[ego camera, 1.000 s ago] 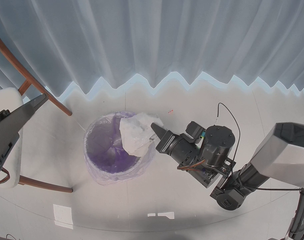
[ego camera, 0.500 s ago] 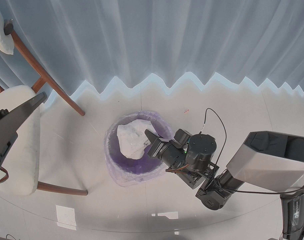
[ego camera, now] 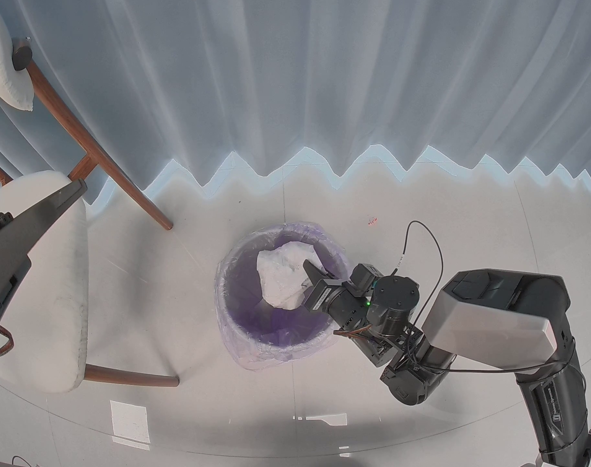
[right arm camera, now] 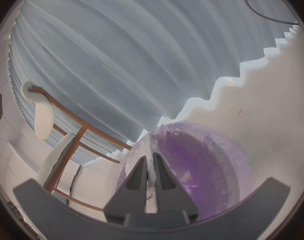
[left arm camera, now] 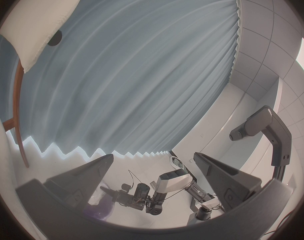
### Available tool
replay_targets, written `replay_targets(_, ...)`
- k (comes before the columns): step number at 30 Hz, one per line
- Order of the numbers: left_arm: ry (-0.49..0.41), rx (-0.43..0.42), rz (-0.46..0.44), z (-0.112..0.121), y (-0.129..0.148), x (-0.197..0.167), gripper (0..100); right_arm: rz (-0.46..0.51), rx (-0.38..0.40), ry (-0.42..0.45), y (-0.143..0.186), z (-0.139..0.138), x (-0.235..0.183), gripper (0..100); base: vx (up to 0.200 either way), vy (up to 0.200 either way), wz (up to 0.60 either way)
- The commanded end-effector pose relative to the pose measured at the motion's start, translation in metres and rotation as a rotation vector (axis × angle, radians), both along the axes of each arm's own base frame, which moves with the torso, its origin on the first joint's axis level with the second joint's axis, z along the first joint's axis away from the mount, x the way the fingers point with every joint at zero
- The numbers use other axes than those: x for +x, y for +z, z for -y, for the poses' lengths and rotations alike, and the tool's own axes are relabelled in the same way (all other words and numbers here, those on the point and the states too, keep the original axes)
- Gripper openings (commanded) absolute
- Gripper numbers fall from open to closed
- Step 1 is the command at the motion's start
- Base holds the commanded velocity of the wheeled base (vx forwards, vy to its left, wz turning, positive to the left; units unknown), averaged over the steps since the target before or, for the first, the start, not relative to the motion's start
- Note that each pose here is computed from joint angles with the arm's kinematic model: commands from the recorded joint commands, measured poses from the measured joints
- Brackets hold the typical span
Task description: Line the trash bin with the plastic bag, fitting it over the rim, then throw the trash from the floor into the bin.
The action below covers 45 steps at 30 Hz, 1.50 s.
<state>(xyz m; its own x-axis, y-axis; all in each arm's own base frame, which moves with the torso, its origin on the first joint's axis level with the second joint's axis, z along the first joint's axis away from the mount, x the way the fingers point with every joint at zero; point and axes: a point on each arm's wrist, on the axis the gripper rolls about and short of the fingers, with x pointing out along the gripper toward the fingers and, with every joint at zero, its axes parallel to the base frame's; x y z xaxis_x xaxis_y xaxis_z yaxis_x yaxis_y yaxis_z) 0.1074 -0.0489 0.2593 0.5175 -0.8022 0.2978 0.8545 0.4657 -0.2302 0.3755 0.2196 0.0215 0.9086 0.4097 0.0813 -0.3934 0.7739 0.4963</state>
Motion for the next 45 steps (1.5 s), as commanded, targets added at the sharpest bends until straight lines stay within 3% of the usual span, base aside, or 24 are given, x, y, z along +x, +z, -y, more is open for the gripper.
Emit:
replay_targets(1, -0.001, -0.001, -0.001, 0.0, 0.0, 0.0, 100, -0.028, -0.017, 0.004, -0.01, 0.002, -0.006, 0, 0.0, 0.0, 0.0)
replay_targets(7, -0.001, 0.0, 0.0, 0.0, 0.0, 0.0, 100, -0.041, -0.026, 0.021, -0.015, -0.004, -0.01, 0, 0.0, 0.0, 0.0)
replay_targets(8, -0.001, 0.0, 0.0, 0.0, 0.0, 0.0, 100, -0.041, -0.025, 0.021, -0.015, -0.004, -0.01, 100, 0.0, 0.0, 0.0)
replay_targets(13, 0.001, -0.001, 0.001, 0.0, 0.0, 0.0, 100, -0.036, -0.007, 0.02, -0.007, -0.002, -0.013, 100, 0.0, 0.0, 0.0)
replay_targets(18, 0.007, -0.01, 0.023, -0.001, 0.003, -0.001, 100, -0.006, 0.009, 0.016, 0.025, 0.008, -0.025, 100, 0.0, 0.0, 0.0)
replay_targets(22, 0.05, -0.027, 0.086, -0.01, 0.012, -0.015, 100, 0.105, 0.026, 0.012, 0.104, 0.038, -0.075, 100, 0.0, 0.0, 0.0)
replay_targets(27, 0.133, -0.029, 0.111, -0.019, 0.018, -0.018, 100, 0.219, 0.036, -0.012, 0.162, 0.079, -0.137, 100, 0.0, 0.0, 0.0)
replay_targets(33, 0.389, -0.012, 0.113, -0.042, 0.015, -0.023, 100, 0.24, -0.183, -0.189, 0.161, 0.151, -0.208, 100, 0.0, 0.0, 0.0)
replay_targets(38, 0.482, -0.008, 0.131, -0.044, 0.006, -0.054, 100, 0.299, -0.336, -0.342, 0.152, 0.191, -0.265, 100, 0.0, 0.0, 0.0)
replay_targets(42, 0.528, 0.017, 0.108, -0.041, -0.008, -0.078, 100, 0.331, -0.35, -0.477, 0.158, 0.21, -0.295, 100, 0.0, 0.0, 0.0)
replay_targets(45, 0.539, 0.071, 0.093, -0.038, -0.024, -0.092, 100, 0.288, -0.376, -0.471, 0.149, 0.214, -0.316, 100, 0.0, 0.0, 0.0)
